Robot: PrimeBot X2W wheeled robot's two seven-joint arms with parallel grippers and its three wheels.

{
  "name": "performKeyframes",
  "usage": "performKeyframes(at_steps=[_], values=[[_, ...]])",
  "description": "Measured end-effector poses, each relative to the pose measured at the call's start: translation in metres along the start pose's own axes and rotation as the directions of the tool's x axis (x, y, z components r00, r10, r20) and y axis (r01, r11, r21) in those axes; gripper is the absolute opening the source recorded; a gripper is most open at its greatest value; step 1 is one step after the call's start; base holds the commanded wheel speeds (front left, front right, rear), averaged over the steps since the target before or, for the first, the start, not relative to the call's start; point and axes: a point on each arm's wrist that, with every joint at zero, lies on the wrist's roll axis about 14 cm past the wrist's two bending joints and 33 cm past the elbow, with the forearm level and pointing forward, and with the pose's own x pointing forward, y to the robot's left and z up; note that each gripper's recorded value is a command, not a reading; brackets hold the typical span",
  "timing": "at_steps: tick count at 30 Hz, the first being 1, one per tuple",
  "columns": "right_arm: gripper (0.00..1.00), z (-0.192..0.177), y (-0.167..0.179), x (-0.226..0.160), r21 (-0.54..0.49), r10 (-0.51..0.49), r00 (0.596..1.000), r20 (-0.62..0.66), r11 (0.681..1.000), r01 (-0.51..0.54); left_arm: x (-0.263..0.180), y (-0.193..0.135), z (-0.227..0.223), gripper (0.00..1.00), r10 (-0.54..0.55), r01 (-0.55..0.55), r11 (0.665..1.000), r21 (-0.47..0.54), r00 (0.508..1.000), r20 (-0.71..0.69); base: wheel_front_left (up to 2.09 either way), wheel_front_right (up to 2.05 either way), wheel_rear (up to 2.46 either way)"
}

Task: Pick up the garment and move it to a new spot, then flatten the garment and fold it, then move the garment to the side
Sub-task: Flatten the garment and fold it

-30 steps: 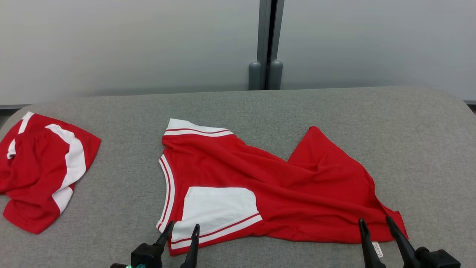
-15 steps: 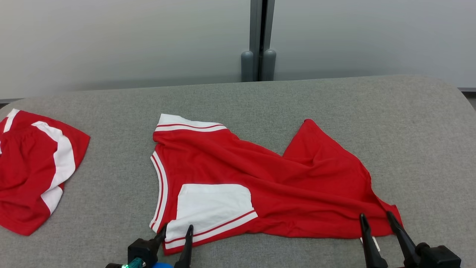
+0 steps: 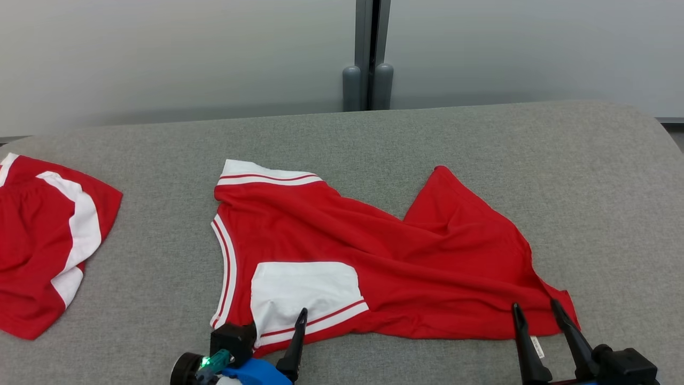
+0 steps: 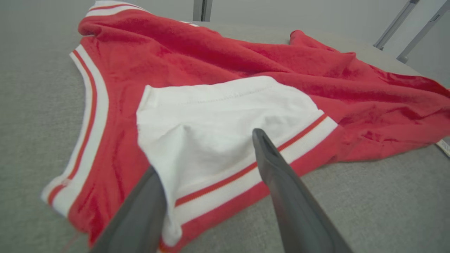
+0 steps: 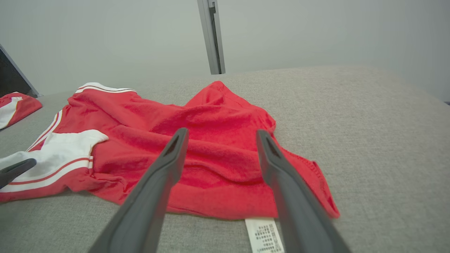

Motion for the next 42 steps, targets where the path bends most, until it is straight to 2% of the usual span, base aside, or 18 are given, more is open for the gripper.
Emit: performKeyframes(at_steps=[7, 13, 14, 15, 22, 26, 32, 39, 42], values=[[1.00, 0.000, -0.003, 0.001, 0.003, -0.012, 1.000, 0.000, 1.000, 0.012, 0.019, -0.004, 0.006, 1.00, -0.054, 0.054, 0.998, 0.030, 0.998, -0.023, 0.00, 0.00, 0.00], [1.00, -0.003, -0.007, -0.002, 0.005, -0.026, 1.000, -0.007, 1.000, 0.026, 0.029, 0.002, 0.007, 0.97, -0.050, 0.051, 0.998, 0.023, 0.998, -0.045, 0.00, 0.00, 0.00], [1.00, -0.003, -0.007, -0.002, 0.006, -0.027, 1.000, -0.007, 1.000, 0.027, 0.030, 0.002, 0.009, 0.42, -0.050, 0.051, 0.999, 0.019, 0.998, -0.039, 0.00, 0.00, 0.00], [1.00, -0.003, -0.007, -0.002, 0.007, -0.028, 1.000, -0.004, 1.000, 0.028, 0.031, 0.002, 0.013, 0.00, -0.051, 0.052, 0.999, 0.016, 0.998, -0.029, 0.00, 0.00, 0.00], [1.00, 0.001, 0.000, -0.002, 0.013, -0.005, 1.000, 0.011, 1.000, 0.005, 0.021, 0.003, 0.035, 0.00, -0.049, 0.048, 0.999, 0.024, 0.998, 0.047, 0.00, 0.00, 0.00], [1.00, 0.002, 0.005, -0.004, 0.017, 0.014, 1.000, 0.018, 1.000, -0.014, 0.004, -0.009, 0.040, 0.00, -0.079, 0.076, 0.996, 0.042, 0.993, 0.090, 0.00, 0.00, 0.00], [1.00, 0.002, 0.012, -0.005, 0.017, 0.035, 0.999, 0.017, 0.999, -0.036, -0.027, -0.019, 0.018, 0.00, -0.102, 0.099, 0.994, 0.047, 0.992, 0.070, 0.00, 0.00, 0.00], [1.00, -0.002, 0.020, 0.000, 0.018, 0.064, 0.998, 0.004, 0.998, -0.064, -0.064, -0.033, -0.031, 0.00, -0.139, 0.142, 0.987, 0.072, 0.989, -0.049, 0.00, 0.00, 0.00], [1.00, -0.002, 0.023, 0.002, 0.018, 0.076, 0.997, 0.002, 0.997, -0.076, -0.068, -0.030, -0.037, 0.00, -0.119, 0.123, 0.991, 0.061, 0.991, -0.060, 0.00, 0.00, 0.00]])
